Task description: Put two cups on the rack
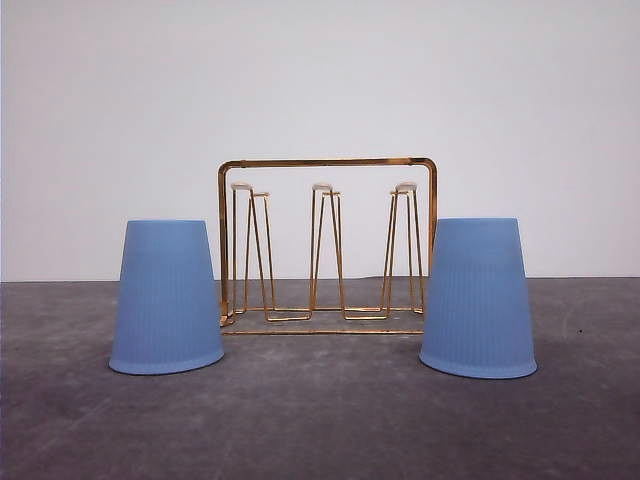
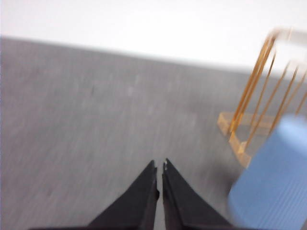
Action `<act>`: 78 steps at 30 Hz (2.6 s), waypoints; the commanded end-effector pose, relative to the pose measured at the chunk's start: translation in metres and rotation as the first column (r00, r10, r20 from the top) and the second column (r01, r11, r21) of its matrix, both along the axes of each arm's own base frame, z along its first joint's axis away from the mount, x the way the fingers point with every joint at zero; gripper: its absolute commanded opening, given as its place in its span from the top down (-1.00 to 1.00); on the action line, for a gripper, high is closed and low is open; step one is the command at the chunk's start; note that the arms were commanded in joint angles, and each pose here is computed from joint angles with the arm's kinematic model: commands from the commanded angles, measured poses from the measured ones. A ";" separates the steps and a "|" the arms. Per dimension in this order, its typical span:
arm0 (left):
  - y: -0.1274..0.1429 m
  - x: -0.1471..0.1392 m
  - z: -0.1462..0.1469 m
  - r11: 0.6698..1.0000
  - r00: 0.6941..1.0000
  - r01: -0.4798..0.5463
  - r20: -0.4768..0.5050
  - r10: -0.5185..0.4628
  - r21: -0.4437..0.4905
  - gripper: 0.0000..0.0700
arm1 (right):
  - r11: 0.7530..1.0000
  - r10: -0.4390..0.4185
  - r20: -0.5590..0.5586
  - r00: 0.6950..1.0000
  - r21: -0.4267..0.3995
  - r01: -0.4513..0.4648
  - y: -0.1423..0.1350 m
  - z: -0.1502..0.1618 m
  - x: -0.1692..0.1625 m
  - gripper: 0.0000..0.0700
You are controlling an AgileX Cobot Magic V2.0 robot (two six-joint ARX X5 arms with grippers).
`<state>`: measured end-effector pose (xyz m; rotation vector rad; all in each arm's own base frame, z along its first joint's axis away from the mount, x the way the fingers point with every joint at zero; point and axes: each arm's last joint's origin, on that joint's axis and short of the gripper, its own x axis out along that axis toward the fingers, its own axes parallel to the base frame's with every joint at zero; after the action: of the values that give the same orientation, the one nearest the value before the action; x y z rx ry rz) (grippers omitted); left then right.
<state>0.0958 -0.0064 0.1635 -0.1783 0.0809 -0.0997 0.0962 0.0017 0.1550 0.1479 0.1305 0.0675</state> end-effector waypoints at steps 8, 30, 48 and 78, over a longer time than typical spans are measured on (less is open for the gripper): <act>0.001 -0.016 0.058 0.976 0.997 -0.011 0.076 0.029 -0.218 0.99 | 0.993 -0.013 0.094 0.995 0.118 0.002 0.000 0.067 -0.021 1.00; -0.013 -0.006 0.141 0.936 0.803 0.347 -0.496 -0.332 -0.065 1.00 | 0.910 0.414 -0.295 0.861 0.137 -0.390 0.015 0.118 0.000 1.00; -0.043 0.004 0.149 0.674 0.723 0.684 -0.380 -0.577 0.279 -0.48 | 0.847 0.480 -0.300 0.824 -0.086 -0.525 0.027 0.117 -0.002 -0.64; -0.117 0.158 0.045 0.755 0.645 0.650 -0.591 -0.485 0.090 -0.60 | 0.852 0.473 -0.301 0.828 -0.085 -0.517 0.027 0.117 -0.002 -0.64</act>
<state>0.2509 -0.1205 0.2087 0.1459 0.7195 -0.6809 0.0942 0.0281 0.2686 -0.0352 0.4660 0.5578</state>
